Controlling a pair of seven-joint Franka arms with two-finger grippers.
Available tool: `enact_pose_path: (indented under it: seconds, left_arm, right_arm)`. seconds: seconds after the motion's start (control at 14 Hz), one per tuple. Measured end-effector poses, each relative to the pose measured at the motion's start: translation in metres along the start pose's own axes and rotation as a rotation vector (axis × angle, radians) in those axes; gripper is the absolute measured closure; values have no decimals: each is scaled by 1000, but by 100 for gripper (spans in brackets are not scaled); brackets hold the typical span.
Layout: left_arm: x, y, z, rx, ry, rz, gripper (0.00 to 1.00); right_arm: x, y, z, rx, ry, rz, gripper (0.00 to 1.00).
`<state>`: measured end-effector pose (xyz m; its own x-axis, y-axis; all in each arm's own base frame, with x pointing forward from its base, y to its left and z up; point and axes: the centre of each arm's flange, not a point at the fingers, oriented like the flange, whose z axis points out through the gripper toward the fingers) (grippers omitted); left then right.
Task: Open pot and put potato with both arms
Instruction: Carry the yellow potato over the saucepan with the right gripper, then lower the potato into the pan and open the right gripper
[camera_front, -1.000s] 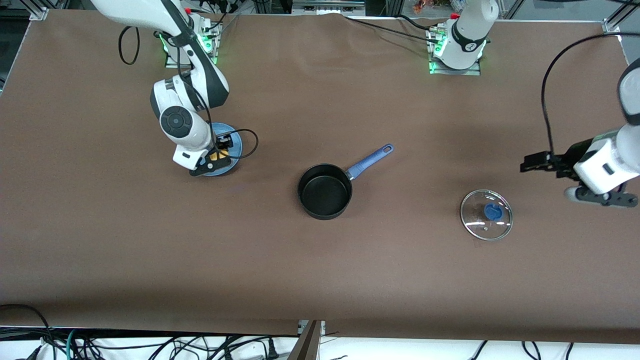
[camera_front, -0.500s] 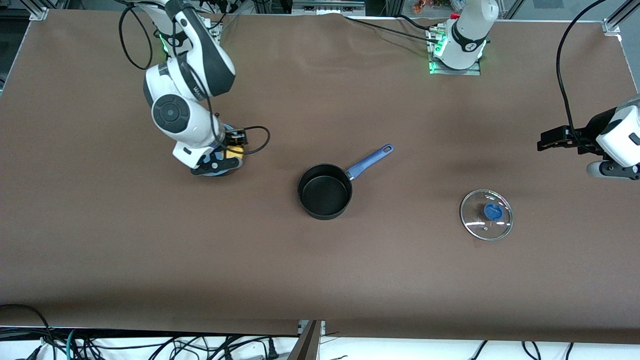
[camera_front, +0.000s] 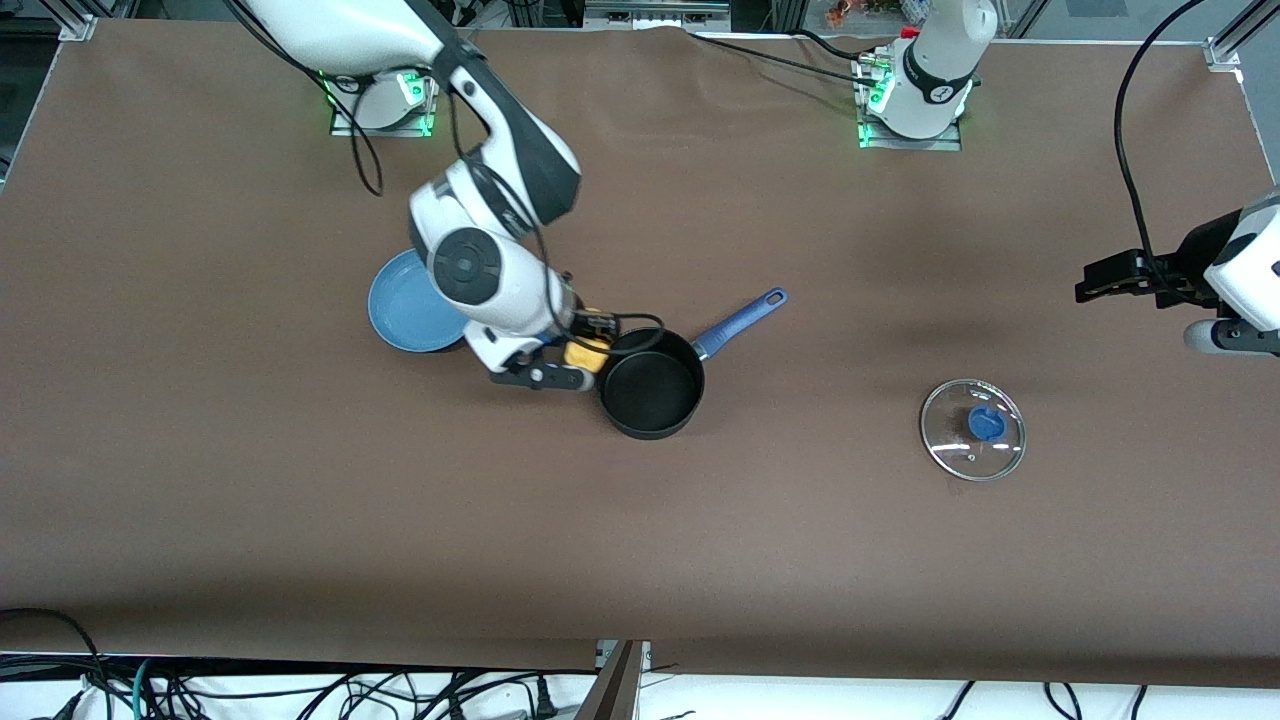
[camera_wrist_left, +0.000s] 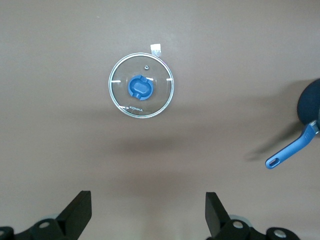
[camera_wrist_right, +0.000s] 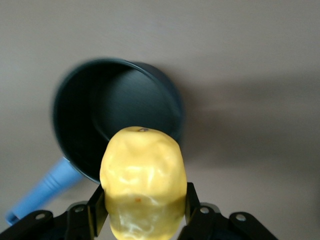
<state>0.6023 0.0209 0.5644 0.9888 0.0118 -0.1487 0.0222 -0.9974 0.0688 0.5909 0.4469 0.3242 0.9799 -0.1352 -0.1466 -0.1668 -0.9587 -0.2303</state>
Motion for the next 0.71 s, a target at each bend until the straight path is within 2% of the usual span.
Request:
enact_pose_path:
  seconds: [0.14, 0.29, 0.71]
  left_arm:
    - [0, 0, -1, 0, 2, -23, 0]
    - [0, 0, -1, 0, 2, -27, 0]
    - [0, 0, -1, 0, 2, -29, 0]
  right_arm:
    - [8, -17, 27, 53, 49, 21, 37]
    - [9, -22, 55, 71, 66, 25, 37]
    - [0, -21, 115, 14, 62, -14, 37]
